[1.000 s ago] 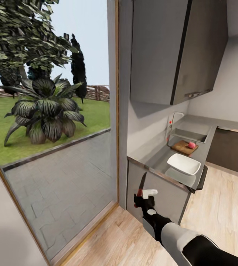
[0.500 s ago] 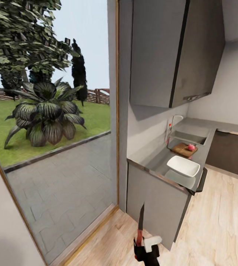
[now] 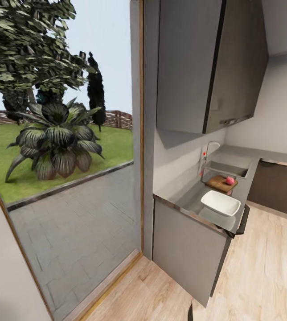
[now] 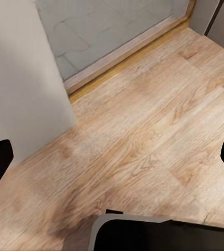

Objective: In the kitchen, take the Vidalia onion out of the sink, dice it on the chopping board with the paring knife, put the diced onion into the bowl on the countertop, then place both the paring knife and the chopping board into the sink.

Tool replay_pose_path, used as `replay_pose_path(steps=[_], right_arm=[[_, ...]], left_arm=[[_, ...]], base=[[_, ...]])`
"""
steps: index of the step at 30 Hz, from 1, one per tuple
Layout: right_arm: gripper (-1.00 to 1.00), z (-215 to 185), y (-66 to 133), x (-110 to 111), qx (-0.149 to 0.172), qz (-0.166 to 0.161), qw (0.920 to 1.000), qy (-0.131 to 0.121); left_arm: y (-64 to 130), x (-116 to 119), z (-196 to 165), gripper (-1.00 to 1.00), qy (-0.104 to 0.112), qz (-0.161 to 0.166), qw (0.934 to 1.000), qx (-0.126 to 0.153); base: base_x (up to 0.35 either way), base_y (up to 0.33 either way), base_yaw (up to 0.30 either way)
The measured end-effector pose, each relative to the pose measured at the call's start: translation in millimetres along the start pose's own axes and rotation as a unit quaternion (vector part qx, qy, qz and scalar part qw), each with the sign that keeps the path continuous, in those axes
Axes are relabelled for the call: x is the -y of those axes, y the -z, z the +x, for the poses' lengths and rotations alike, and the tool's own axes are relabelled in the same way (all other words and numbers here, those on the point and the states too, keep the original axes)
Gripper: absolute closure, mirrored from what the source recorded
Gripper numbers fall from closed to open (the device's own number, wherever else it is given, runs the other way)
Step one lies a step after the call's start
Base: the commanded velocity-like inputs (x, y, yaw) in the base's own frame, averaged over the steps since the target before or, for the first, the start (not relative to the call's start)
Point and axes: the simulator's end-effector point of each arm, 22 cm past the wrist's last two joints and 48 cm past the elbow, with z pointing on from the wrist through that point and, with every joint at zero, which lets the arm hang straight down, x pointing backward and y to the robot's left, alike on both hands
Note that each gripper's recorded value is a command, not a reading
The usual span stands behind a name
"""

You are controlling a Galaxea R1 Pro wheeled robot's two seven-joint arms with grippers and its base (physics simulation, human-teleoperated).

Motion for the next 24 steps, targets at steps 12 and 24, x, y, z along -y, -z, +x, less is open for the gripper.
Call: replay_pose_path(steps=[12, 24], right_arm=[[1.0, -3, 2.8, -16, 0.005, -0.009, 0.9999, -0.009], [1.0, -3, 2.6, -14, 0.006, -0.006, 0.9999, -0.01]], left_arm=[[-2.6, -1, -10, -1.0, -0.005, 0.003, 0.9999, 0.016], [-3.5, -5, -18, -1.0, -0.01, 0.003, 0.9995, 0.03]], base=[[0.0, 0.0, 0.0], [-0.182, -0.174, 0.0]])
